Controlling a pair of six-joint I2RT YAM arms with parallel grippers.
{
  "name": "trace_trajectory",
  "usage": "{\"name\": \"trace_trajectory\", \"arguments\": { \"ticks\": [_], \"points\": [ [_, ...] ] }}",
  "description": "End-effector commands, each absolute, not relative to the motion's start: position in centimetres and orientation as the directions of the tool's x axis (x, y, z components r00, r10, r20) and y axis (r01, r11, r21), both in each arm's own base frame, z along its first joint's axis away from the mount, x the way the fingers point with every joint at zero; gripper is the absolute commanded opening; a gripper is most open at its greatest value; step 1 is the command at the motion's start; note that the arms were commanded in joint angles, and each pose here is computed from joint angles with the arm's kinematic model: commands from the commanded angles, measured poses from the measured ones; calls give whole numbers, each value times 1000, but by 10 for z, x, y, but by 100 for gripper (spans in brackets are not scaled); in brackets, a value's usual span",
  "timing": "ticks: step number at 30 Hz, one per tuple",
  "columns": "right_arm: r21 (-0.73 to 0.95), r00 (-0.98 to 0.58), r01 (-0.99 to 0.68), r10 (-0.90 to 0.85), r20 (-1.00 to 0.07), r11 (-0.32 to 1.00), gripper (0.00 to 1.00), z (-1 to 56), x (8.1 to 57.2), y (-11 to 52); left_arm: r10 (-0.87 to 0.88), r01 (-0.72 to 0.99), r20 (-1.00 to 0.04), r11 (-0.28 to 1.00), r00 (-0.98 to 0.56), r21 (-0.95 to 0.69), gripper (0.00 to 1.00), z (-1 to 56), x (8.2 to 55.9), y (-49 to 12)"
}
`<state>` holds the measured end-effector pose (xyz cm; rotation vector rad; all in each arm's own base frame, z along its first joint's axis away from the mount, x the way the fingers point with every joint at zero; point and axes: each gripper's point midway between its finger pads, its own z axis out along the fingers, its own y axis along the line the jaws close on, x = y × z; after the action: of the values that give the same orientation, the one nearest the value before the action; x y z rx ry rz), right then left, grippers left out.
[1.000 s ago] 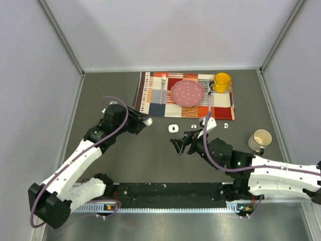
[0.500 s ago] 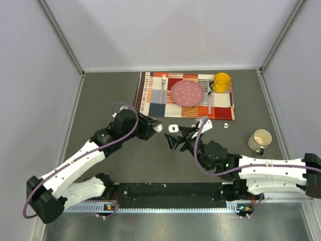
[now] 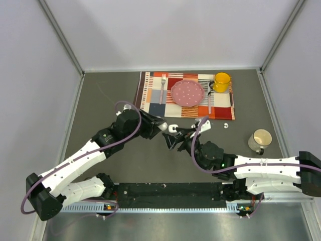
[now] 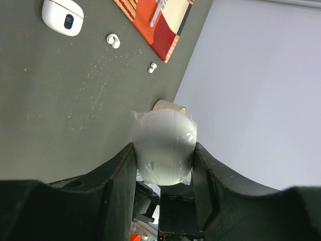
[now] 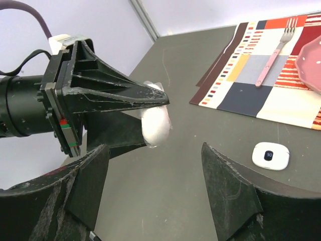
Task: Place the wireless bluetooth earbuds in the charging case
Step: Pass from the left arm to the right
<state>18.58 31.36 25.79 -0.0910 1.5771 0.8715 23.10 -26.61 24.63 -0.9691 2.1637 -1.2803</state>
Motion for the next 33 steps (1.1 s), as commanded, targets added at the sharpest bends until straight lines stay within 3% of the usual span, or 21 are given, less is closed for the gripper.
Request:
{"name": "trace_trajectory", "arguments": {
  "ticks": [1,13,33],
  "points": [
    [511,-212,-508,475,-854,694,73,271,187,314,-776,-291,8,226,-630,-930,2,286,235,-268],
    [387,-132,-540,379,-916,747,70,281,202,322,-760,-271,11,218,-649,-938,2,296,228,-274],
    [539,-275,-568,474,-837,622,55,282,213,345,-747,-257,18,206,-665,-944,2,299,228,-281]
  ]
}}
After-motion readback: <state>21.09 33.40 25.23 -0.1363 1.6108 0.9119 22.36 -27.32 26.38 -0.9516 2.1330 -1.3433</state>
